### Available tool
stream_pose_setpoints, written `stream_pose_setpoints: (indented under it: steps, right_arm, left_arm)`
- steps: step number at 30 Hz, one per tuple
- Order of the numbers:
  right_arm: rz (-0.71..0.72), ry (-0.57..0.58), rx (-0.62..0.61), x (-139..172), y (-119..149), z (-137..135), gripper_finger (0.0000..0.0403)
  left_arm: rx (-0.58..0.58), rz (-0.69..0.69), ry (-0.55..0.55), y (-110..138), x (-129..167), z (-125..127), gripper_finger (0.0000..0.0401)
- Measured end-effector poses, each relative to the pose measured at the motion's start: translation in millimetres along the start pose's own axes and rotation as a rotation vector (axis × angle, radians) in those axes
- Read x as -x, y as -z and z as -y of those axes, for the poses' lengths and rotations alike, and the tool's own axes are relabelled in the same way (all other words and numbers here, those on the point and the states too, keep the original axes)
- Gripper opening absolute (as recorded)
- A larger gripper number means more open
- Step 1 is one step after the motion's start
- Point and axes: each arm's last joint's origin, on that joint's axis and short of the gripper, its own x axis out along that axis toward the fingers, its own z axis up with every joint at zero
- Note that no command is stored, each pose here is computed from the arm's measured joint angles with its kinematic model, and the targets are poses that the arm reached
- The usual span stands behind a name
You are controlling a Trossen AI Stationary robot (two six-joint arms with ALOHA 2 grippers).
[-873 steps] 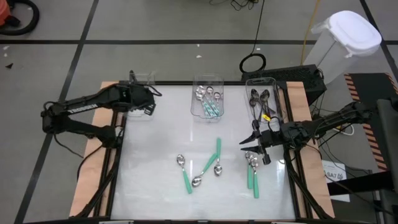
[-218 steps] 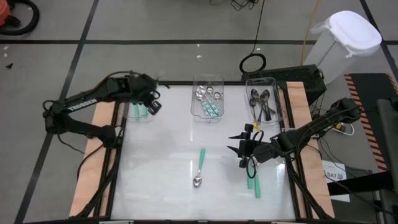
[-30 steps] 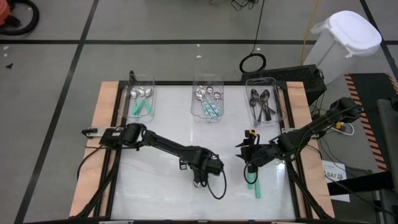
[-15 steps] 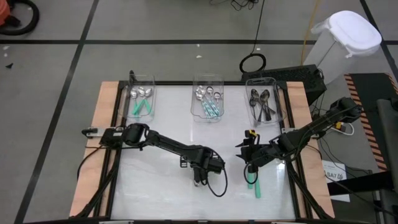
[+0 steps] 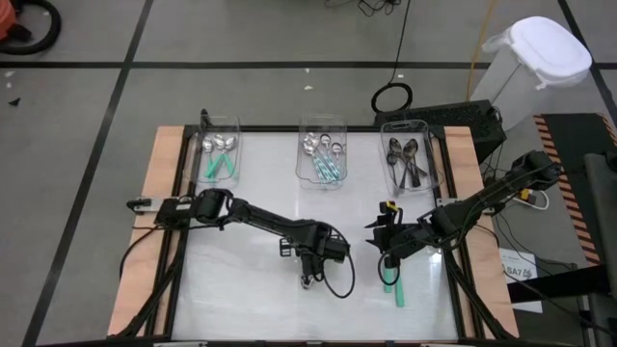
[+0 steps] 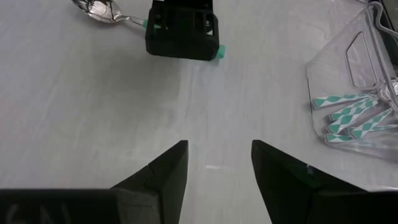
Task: Sort silverware by color (type)
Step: Put the green spoon into the left transparent bin
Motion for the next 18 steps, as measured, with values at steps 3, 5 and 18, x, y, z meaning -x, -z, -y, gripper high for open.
stream_pose_setpoints:
  steps: [3,5,18]
  right_arm:
    - [0.000,0.000,0.000,0.0,0.0,0.0,0.0171]
    - [0.000,0.000,0.000,0.1,0.0,0.0,0.0171]
    - [0.000,0.000,0.000,0.0,0.0,0.0,0.0171]
  left_arm:
    - [0.005,-0.005,0.002,-0.3,-1.9,-0.3,0.0113]
    - [0.019,-0.005,0.003,-0.3,-2.1,-0.3,0.0107]
    - [0.340,-0.039,0.003,-0.4,-0.6,1.5,0.0053]
